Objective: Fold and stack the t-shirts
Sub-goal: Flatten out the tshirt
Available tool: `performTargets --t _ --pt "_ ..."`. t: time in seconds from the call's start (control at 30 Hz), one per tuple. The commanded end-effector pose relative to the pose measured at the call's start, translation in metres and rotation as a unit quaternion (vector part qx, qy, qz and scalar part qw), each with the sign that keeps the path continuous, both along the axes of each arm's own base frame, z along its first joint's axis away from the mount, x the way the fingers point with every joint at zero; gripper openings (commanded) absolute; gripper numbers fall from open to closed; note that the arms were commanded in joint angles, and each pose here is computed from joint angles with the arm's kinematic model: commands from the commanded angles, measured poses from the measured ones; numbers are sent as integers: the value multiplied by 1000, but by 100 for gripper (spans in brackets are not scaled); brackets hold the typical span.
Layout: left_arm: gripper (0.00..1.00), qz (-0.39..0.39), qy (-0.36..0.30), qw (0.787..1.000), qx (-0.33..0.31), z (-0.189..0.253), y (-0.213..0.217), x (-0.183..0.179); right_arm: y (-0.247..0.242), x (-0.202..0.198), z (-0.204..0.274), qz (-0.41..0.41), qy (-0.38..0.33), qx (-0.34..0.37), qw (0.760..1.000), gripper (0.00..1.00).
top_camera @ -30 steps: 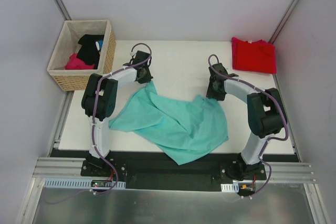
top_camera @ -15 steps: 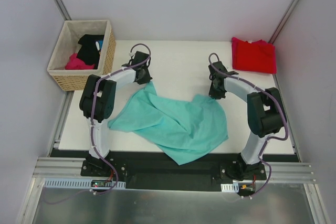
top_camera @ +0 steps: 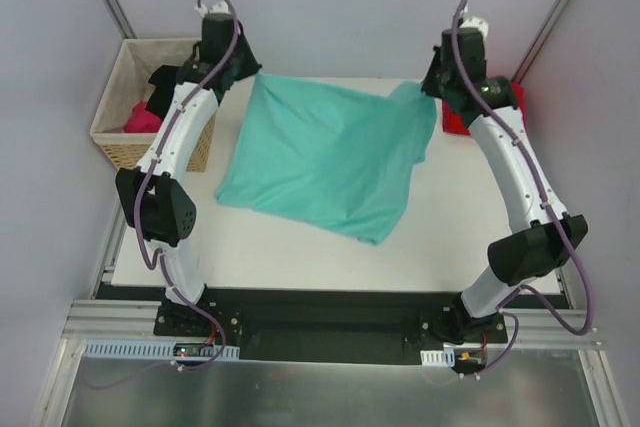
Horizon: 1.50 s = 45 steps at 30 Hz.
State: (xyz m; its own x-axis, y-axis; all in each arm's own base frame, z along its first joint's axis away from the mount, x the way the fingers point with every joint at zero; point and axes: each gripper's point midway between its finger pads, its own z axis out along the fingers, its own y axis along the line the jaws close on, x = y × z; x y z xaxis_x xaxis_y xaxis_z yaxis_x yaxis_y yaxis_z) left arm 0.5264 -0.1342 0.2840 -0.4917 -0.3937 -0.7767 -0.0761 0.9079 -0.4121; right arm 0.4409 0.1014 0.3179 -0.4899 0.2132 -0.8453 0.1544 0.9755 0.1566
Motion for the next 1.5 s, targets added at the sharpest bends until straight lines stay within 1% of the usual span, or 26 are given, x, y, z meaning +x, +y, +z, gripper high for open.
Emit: performTargets --t 0.0,0.13,0.27,0.33,0.4,0.43,0.47,0.5,0.53,0.57,0.6,0.67,0.7,0.73,0.8,0.83,0.87,0.9,0.93,0.97,1.0,1.07,1.27,1.3,1.37,1.47 --pt "1 21 -30 999 3 57 38 -1 -20 -2 33 0 -8 -19 1000 1" --pt "1 41 -91 995 3 119 59 -35 -21 -29 89 20 -96 10 995 1" --pt "1 27 -126 991 -18 156 58 -80 -12 -68 129 59 -134 29 989 1" --pt "1 1 -135 990 -38 164 51 -117 3 -96 134 90 -145 28 985 1" --pt "1 -17 -137 989 -58 159 41 -143 13 -140 111 115 -140 37 983 1" --pt "1 -21 -121 991 -61 133 40 -169 20 -151 104 119 -145 66 980 1" --pt "1 -17 -112 991 -67 119 40 -182 25 -159 41 123 -85 60 987 1" --pt "1 -14 -61 996 -63 64 39 -193 24 -187 42 141 -106 85 981 1" --pt "2 -21 -83 994 -71 67 39 -218 25 -196 17 142 -84 91 982 1" --pt "1 -18 -71 994 -77 49 39 -230 22 -207 -23 140 -45 79 986 1" --pt "1 -17 -28 997 -73 3 40 -241 18 -223 -38 144 -34 72 986 1" --pt "1 -25 -31 995 -94 -14 38 -271 10 -244 -70 144 6 56 988 1" --pt "1 -26 4 996 -91 -52 38 -281 6 -254 -96 146 31 37 988 1" --pt "2 -32 -4 995 -94 -58 37 -293 -3 -266 -102 146 32 37 988 1" --pt "4 -29 38 994 -96 -103 38 -309 -14 -280 -129 135 57 30 989 1" --pt "6 -28 34 994 -101 -109 39 -316 -20 -288 -136 139 60 30 988 1" --pt "21 -19 52 993 -108 -122 40 -323 -22 -294 -141 142 64 33 987 12" --pt "33 -18 64 992 -111 -138 41 -331 -22 -299 -145 140 70 43 987 28" --pt "52 -14 72 991 -114 -144 41 -334 -20 -302 -141 155 54 56 985 62" --pt "98 -8 84 990 -113 -151 43 -339 -19 -304 -136 155 48 66 985 82" --pt "99 -8 81 991 -111 -148 45 -341 -26 -302 -128 133 38 70 988 96" --pt "99 -2 72 993 -98 -138 49 -338 -25 -295 -99 136 12 69 988 97" --pt "99 0 9 998 -55 -40 52 -292 -14 -244 -17 125 -65 -3 990 97" --pt "99 -7 4 999 -50 -16 47 -272 -5 -225 -11 111 -68 -23 991 97" --pt "99 -17 0 999 -36 2 42 -249 5 -203 11 102 -83 -42 990 97" --pt "99 -11 5 1000 -20 13 34 -197 28 -155 1 86 -47 -49 994 97"
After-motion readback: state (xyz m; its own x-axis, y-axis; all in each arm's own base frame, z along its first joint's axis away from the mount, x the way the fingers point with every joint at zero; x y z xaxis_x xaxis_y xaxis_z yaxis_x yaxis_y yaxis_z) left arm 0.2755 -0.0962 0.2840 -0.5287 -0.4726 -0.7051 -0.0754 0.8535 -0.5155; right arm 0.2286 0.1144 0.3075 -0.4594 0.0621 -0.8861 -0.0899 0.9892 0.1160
